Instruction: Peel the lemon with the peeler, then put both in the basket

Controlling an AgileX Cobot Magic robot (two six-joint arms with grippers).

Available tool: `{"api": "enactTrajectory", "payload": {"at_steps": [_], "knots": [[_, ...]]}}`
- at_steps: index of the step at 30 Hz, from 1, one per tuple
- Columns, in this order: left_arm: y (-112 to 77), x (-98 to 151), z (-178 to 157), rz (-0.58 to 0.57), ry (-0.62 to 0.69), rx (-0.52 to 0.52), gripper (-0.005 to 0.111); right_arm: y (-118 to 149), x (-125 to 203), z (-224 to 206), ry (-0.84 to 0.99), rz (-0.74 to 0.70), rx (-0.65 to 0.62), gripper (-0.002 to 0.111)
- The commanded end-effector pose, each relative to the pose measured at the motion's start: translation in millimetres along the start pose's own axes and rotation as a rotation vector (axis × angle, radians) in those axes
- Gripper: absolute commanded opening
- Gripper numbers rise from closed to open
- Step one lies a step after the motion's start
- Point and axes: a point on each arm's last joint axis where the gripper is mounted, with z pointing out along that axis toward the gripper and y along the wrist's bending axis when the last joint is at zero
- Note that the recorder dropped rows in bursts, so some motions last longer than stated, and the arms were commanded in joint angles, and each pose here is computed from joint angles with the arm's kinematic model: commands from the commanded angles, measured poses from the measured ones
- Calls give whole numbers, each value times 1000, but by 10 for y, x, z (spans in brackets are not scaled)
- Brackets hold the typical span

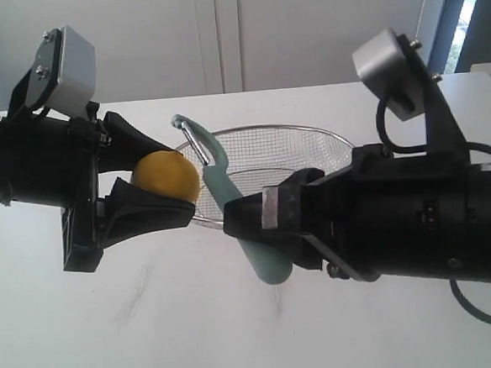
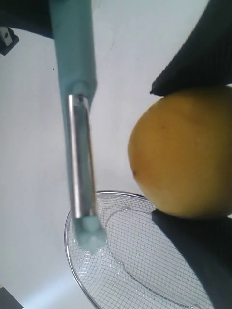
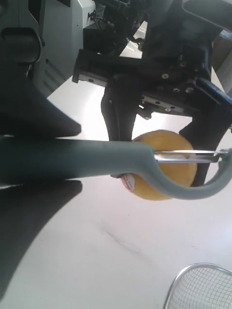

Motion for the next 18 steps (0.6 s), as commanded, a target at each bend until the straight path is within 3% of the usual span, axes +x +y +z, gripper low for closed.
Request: {"api": "enactTrajectory", "payload": {"at_steps": [1,8,12,18], "knots": [[-10,-40,-9,-20,-29,8,0,76,-56,-164,-76,-64,-12,0],[-10,-40,-9,-20,-29,8,0,194,-110,-524,-205,-107,-41,0],[-11,-41,-9,-20,-30,10,0,173,-108,-721,-248,-147,16,0],[-11,-41,-9,-20,-30,10,0,-147,-23,-853,-146,-93,346,0]]}}
